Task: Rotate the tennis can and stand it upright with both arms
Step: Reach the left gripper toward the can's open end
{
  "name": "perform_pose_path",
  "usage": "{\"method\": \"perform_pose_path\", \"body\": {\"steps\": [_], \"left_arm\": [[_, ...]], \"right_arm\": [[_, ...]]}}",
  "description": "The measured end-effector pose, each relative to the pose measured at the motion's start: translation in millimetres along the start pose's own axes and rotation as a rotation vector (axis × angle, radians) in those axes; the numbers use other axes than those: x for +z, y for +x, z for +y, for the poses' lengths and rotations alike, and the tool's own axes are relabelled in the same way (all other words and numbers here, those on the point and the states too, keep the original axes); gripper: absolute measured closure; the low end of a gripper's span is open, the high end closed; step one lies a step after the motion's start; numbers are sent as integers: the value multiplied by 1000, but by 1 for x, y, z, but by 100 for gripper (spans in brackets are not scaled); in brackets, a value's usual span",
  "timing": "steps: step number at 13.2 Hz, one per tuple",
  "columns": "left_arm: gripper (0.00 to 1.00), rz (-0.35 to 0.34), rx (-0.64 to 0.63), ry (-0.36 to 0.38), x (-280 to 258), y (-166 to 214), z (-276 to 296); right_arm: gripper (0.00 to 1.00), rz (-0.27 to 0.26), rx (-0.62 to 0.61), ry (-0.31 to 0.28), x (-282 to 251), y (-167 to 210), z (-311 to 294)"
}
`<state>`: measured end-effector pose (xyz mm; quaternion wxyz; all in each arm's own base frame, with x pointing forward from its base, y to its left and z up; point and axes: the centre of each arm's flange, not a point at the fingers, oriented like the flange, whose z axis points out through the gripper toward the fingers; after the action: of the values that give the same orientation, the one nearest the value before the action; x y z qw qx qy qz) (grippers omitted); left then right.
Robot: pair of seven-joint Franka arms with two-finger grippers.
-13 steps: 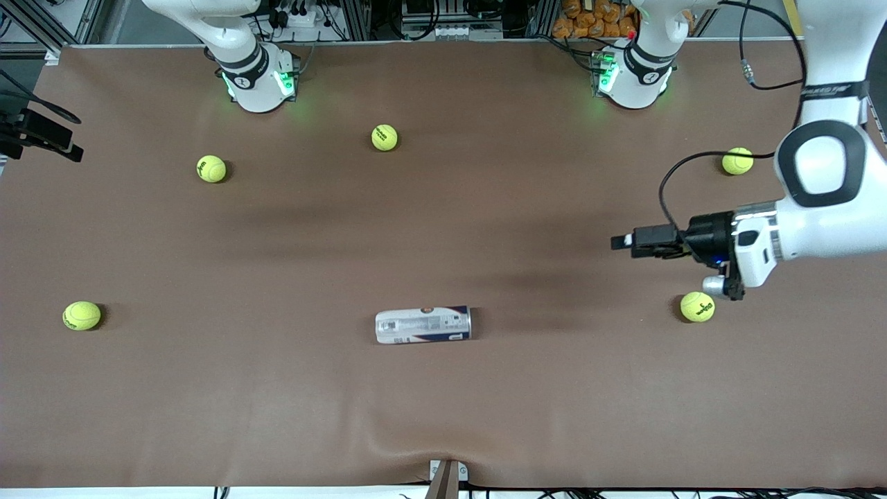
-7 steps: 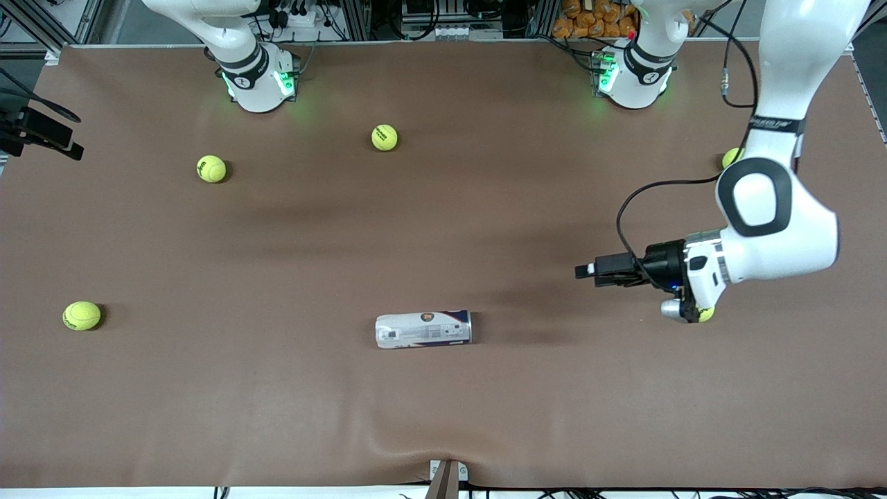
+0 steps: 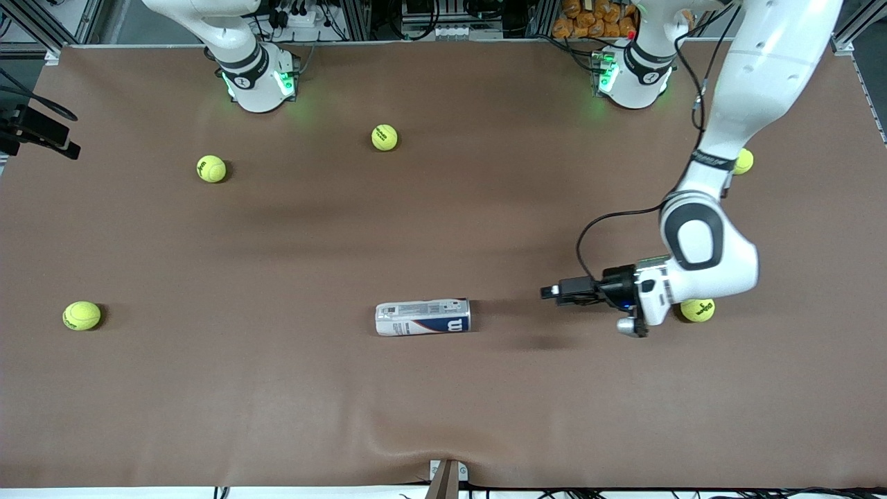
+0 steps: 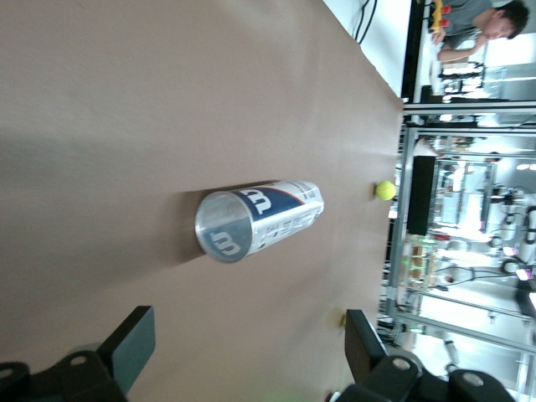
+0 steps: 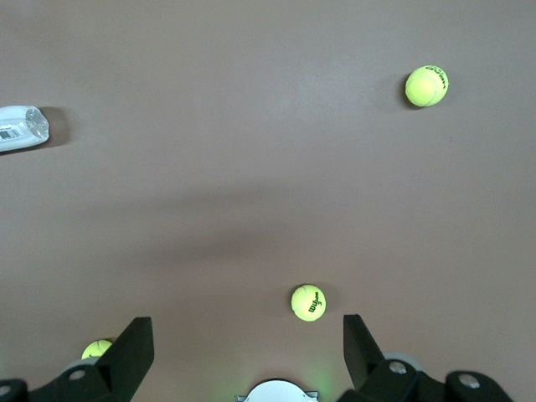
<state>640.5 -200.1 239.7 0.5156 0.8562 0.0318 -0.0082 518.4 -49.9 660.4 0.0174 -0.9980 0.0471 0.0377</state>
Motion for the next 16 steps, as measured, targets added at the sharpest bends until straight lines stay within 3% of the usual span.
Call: {"method": "perform_pose_path", "body": {"steps": [11,16], "left_arm": [[0,16,-27,-129,98,14,-24],[0,46,-30,-133,123,20,-23]], "right_arm": [[0,5,-1,1,-1,0,0],[0,16,3,1,-5,0,1]]}}
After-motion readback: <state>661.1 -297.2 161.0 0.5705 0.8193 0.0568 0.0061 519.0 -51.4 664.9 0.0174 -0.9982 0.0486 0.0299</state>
